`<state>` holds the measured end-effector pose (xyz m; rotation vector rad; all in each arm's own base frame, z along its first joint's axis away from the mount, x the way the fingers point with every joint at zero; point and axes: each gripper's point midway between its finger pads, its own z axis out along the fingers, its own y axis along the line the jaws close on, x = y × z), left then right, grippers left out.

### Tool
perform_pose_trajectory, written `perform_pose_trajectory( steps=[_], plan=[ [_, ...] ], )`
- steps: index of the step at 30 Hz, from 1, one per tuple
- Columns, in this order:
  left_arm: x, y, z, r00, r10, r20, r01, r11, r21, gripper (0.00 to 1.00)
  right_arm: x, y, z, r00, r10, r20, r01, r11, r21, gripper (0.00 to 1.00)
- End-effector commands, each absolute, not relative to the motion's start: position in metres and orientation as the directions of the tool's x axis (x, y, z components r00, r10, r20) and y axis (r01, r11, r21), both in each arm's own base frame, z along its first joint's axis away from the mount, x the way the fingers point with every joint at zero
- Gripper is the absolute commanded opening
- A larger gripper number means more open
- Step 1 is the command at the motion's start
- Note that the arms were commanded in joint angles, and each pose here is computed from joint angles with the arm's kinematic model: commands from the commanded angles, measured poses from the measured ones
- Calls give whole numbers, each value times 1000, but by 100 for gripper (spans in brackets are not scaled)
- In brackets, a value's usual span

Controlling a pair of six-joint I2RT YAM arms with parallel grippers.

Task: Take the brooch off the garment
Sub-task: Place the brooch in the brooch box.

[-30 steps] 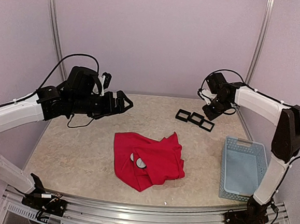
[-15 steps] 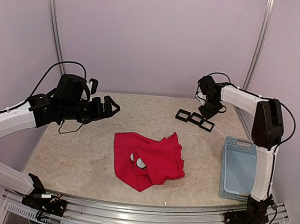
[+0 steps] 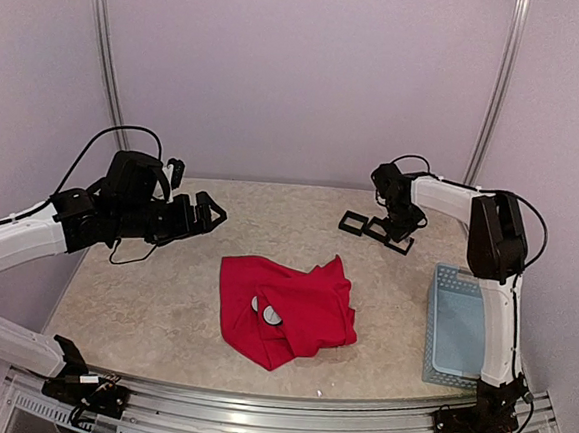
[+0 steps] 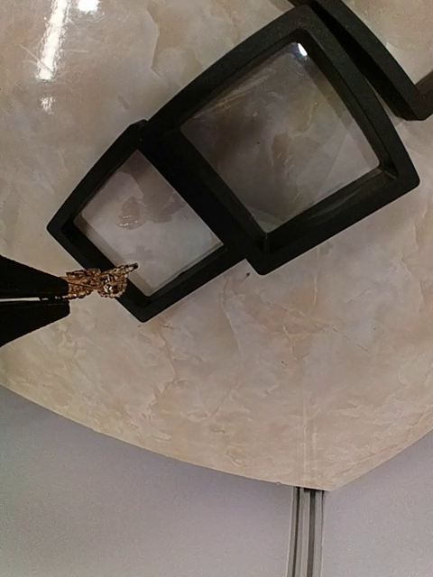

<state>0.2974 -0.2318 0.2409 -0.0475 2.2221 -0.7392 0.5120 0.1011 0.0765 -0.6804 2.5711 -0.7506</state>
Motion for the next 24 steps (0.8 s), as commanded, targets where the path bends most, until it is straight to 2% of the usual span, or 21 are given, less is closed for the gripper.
perform_pose_trajectory(
  steps=[1, 9, 24],
  plan=[
    [296, -227, 240, -694, -271, -666, 186, 827, -531, 99, 528, 96, 71, -822, -524, -223, -299, 730, -614, 0],
    [295, -225, 240, -692, -277, -667, 185, 825, -534, 99, 531, 88, 69, -828, -520, -210, -271, 700, -661, 0],
    [302, -230, 236, -706, -267, -655, 187, 823, -537, 99, 525, 88, 54, -832, -518, -200, -287, 710, -643, 0]
  ],
)
